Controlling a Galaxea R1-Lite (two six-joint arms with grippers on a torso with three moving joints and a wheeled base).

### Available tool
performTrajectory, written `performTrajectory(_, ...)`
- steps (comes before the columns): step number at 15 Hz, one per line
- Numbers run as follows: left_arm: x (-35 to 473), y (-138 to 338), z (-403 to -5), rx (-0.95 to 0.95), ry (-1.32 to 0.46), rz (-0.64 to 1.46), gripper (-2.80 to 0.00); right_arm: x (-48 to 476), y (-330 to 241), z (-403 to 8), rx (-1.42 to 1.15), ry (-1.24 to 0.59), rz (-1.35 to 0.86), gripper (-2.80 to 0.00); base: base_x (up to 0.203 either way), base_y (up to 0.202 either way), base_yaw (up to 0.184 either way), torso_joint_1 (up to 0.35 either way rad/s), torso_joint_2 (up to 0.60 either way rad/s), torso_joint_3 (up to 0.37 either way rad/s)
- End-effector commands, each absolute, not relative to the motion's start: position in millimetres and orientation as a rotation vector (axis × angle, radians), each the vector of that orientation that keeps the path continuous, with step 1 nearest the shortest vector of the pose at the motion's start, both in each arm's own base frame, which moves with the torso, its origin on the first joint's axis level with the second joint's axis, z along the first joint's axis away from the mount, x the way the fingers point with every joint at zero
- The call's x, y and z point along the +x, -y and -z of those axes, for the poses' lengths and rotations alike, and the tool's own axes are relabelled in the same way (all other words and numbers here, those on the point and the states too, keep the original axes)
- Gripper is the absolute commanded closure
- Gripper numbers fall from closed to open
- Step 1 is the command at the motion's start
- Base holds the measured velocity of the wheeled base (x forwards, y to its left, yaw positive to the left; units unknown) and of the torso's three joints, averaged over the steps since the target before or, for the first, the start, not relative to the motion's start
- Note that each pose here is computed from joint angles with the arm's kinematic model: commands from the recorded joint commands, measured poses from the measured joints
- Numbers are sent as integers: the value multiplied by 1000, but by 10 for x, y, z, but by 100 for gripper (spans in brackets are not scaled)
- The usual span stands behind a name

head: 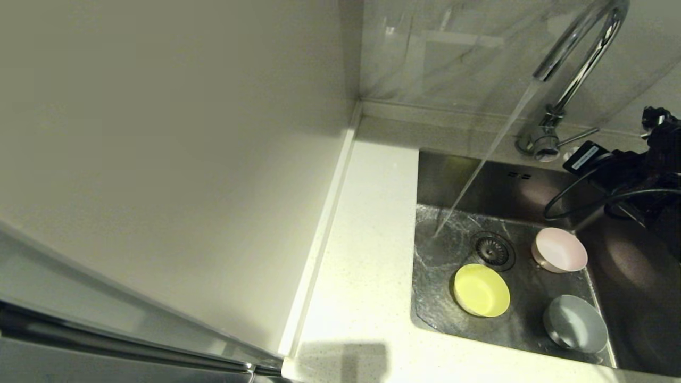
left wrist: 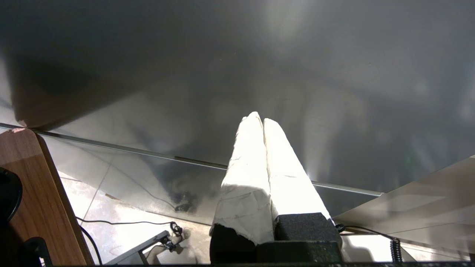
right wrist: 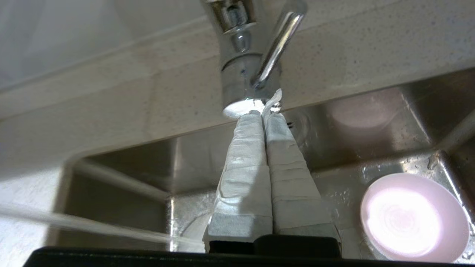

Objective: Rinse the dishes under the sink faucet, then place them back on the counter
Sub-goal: Turn off the faucet

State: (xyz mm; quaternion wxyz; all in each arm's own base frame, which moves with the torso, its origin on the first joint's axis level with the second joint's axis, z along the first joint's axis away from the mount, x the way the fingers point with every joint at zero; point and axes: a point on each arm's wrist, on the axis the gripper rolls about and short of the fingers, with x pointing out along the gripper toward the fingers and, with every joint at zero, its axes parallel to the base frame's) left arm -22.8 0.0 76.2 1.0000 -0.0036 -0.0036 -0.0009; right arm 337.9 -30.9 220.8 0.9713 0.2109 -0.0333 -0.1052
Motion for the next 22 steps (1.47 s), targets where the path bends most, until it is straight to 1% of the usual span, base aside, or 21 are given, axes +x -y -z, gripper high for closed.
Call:
performTrajectory(1,-226,0,-754,-8,5,2,0,3445,349,-2184,431,70,222,0,0,0,0,0,0,0)
performTrajectory(6,-226,0,-754,-8,5,2,0,3548,430,-2243,431,104,235,0,0,0,0,0,0,0)
performTrajectory(16,-226,0,-754,-8,5,2,0,3824,462,-2175,431,111,235,0,0,0,0,0,0,0)
performTrajectory(22,-226,-1,-756,-8,5,1,0,3970,471,-2260,433,155,230,0,0,0,0,0,0,0)
